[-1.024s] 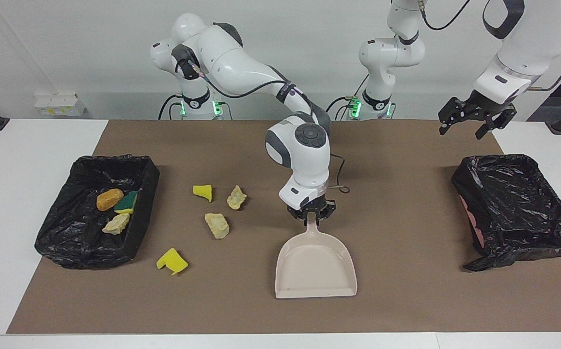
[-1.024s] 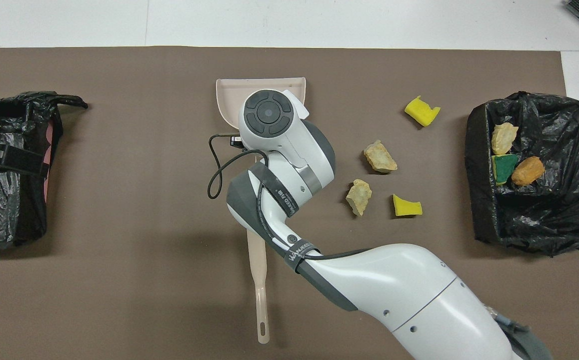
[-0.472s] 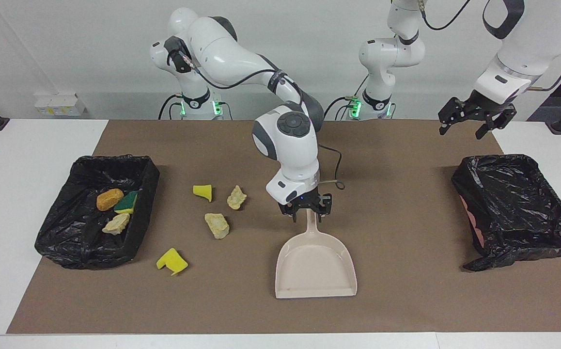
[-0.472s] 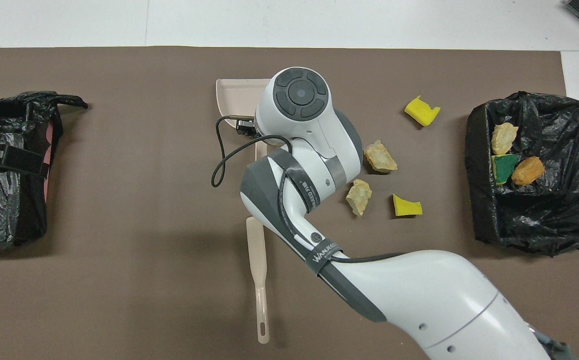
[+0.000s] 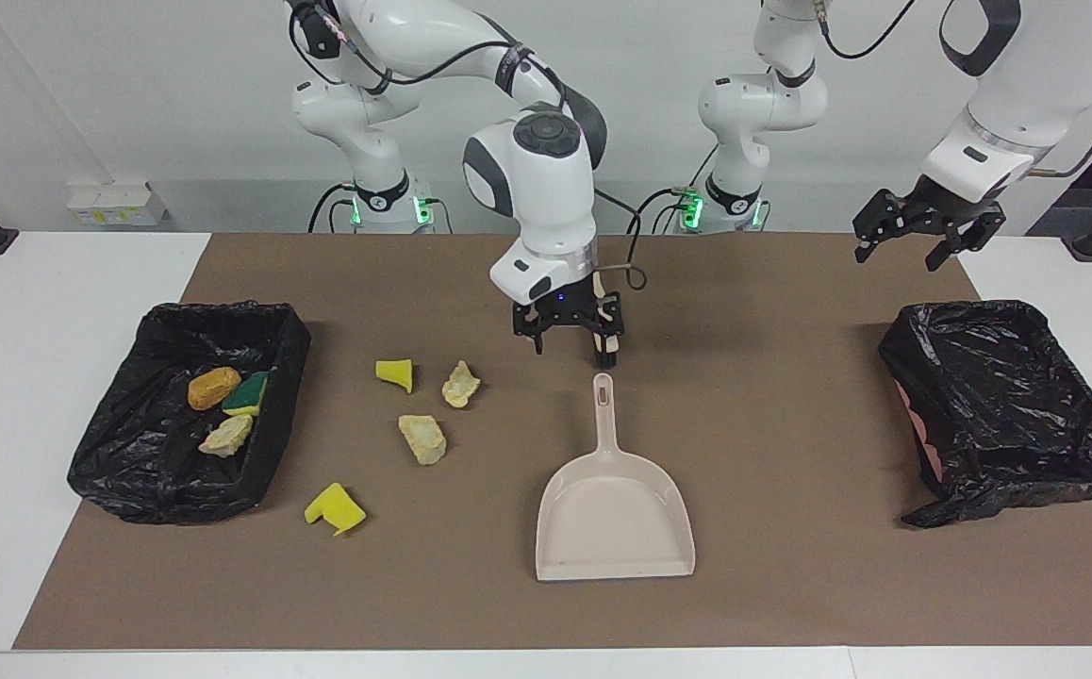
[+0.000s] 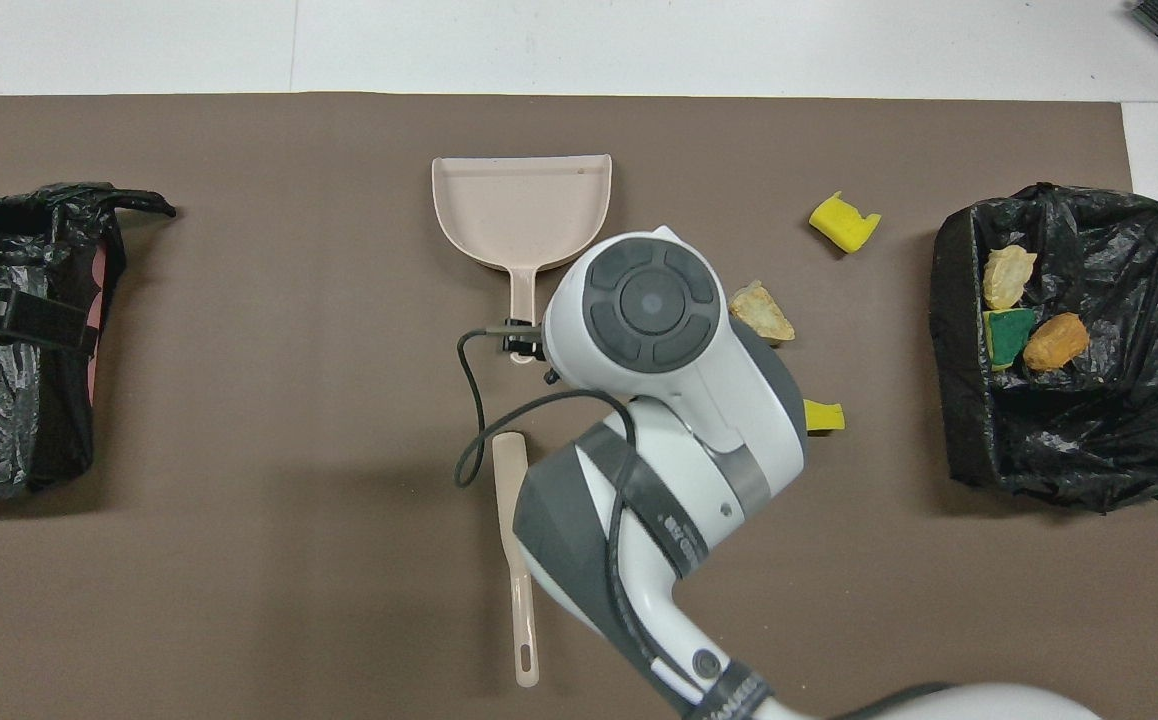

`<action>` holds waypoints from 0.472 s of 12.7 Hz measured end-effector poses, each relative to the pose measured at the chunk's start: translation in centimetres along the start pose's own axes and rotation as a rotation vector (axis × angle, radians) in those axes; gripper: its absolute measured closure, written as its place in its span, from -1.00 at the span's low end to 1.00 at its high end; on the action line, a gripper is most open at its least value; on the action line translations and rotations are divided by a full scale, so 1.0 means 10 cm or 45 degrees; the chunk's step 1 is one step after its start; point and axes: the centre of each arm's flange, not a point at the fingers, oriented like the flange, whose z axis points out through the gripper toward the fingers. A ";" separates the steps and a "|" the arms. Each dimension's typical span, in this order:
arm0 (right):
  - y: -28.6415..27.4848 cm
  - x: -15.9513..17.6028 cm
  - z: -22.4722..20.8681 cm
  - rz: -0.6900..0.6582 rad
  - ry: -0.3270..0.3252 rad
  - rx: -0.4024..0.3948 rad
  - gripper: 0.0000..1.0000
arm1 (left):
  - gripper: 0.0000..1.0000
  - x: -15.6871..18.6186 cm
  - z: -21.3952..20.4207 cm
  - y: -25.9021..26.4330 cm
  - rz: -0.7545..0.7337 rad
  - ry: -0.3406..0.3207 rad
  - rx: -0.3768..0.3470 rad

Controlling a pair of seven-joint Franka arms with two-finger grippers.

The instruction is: Sweep and dump trash in bin

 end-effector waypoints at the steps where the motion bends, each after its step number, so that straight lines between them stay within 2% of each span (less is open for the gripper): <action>1: -0.04 -0.26 0.03 -0.023 -0.022 -0.024 -1.00 | -1.00 0.00 0.00 0.00 0.000 0.000 0.000; 4: -0.16 -0.97 0.15 -0.084 -0.074 -0.065 -1.00 | -1.00 0.00 0.00 0.00 0.000 0.000 0.000; 6: -0.25 -1.31 0.21 -0.099 -0.128 -0.041 -1.00 | -1.00 0.00 0.00 0.00 0.000 0.000 0.000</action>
